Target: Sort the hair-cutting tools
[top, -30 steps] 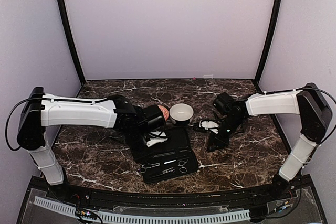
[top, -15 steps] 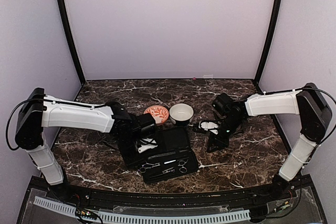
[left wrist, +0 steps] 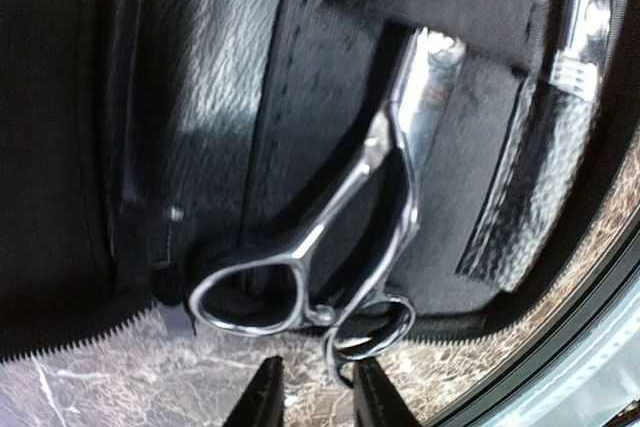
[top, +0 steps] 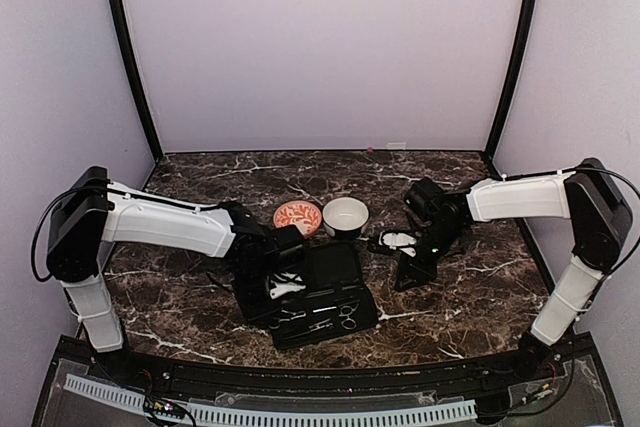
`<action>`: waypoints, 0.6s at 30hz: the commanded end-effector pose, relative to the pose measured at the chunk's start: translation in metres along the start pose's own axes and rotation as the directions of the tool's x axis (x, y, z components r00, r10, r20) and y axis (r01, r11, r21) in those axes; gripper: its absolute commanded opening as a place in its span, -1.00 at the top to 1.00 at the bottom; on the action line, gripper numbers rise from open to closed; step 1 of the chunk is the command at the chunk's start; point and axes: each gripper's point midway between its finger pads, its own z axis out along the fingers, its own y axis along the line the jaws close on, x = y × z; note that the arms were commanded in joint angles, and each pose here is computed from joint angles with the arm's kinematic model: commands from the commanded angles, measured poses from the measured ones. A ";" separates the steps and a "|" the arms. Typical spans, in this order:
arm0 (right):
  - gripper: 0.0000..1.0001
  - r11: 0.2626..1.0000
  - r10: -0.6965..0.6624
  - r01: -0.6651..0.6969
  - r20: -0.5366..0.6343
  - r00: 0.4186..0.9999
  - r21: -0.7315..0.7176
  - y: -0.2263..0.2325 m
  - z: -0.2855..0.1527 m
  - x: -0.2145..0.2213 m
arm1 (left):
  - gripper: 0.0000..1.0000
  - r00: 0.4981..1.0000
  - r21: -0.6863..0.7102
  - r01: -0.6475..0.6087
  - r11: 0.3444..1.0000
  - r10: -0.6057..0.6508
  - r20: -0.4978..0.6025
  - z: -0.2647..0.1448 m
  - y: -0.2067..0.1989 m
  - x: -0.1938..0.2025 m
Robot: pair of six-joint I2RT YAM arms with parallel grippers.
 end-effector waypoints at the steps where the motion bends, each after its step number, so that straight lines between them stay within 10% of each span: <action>1: 0.37 1.000 -0.022 0.022 0.005 1.000 0.009 -0.001 -0.002 -0.008 | 0.58 0.999 0.017 -0.021 1.000 0.021 0.027 -0.005 -0.003 -0.014; 18: 0.37 1.000 -0.020 0.020 -0.001 1.000 0.008 -0.001 -0.001 -0.006 | 0.87 0.998 0.103 -0.002 0.995 -0.004 0.056 -0.002 -0.016 -0.036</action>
